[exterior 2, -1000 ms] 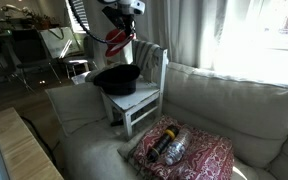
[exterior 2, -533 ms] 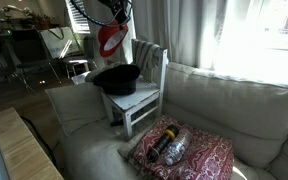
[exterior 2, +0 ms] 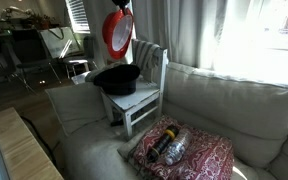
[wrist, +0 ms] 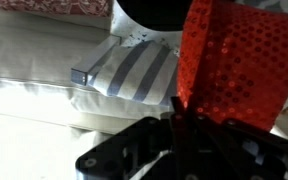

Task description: Pick up the black hat and put it upside down on the chair, pick up the red hat and put it in the black hat

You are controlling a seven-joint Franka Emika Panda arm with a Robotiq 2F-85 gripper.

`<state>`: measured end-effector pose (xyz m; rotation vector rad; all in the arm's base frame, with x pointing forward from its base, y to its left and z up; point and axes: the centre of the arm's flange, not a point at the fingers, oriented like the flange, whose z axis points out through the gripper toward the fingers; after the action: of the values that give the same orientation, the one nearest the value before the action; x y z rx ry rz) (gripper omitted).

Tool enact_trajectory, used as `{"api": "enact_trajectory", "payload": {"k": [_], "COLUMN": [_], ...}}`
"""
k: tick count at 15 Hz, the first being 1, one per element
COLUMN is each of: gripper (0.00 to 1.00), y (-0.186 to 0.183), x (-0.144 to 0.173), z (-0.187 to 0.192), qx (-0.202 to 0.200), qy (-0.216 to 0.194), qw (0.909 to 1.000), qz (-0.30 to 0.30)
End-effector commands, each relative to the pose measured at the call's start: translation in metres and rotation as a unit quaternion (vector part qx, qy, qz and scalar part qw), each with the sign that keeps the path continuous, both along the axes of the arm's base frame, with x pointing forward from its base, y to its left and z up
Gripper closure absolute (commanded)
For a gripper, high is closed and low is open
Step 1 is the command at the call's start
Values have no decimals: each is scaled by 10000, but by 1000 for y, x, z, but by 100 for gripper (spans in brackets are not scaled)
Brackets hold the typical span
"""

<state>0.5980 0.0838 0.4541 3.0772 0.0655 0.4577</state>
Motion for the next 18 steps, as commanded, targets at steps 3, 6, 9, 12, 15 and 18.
{"api": "enact_trajectory", "payload": {"k": [3, 6, 9, 12, 15, 18], "gripper": [97, 99, 99, 99, 99, 99], "y": [4, 2, 28, 60, 94, 119], "x": [-10, -12, -24, -36, -53, -67], "z": [7, -3, -11, -9, -13, -28], "qx": [-316, -645, -1309, -2055, -2689, -3373], "qy": [-20, 155, 118, 92, -29, -85], "qw": [9995, 9978, 9899, 9732, 9496, 9192], "qz": [54, -49, 531, 1030, 1610, 2033]}}
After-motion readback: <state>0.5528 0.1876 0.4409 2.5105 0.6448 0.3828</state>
